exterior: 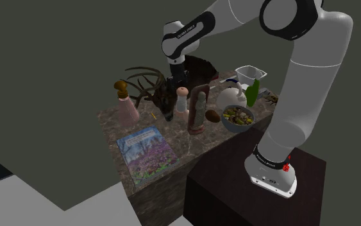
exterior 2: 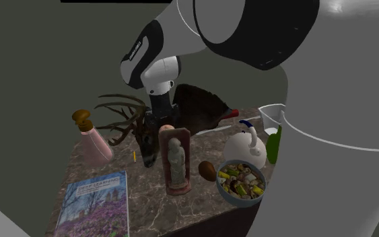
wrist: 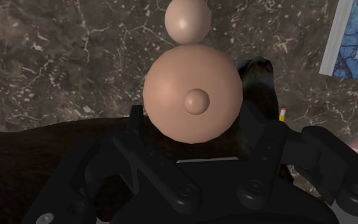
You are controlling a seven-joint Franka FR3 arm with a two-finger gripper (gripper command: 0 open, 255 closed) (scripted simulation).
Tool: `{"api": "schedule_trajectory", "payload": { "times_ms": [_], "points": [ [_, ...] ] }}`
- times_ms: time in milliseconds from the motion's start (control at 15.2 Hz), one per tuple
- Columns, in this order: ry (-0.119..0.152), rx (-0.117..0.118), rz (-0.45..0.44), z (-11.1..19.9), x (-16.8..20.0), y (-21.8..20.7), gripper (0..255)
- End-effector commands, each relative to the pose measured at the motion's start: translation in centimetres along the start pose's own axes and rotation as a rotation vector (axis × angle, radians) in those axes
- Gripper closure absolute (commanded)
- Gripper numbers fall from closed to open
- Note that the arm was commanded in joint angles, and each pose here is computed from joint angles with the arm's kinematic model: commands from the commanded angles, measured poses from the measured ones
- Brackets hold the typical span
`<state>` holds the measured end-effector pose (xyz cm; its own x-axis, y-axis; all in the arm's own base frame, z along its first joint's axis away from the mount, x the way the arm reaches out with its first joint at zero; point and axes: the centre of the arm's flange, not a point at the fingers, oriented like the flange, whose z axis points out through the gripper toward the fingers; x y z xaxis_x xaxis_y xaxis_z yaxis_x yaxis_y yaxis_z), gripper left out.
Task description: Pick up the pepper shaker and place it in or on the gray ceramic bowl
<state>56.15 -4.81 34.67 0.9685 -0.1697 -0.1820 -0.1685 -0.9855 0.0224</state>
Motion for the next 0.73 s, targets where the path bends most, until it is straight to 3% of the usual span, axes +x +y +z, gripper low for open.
{"api": "schedule_trajectory", "payload": {
  "times_ms": [0, 660],
  "points": [
    [0.0, 0.0, 0.0, -1.0, -0.2, 0.0, 255],
    [0.0, 0.0, 0.0, -6.1, -1.2, 0.2, 255]
  ]
}}
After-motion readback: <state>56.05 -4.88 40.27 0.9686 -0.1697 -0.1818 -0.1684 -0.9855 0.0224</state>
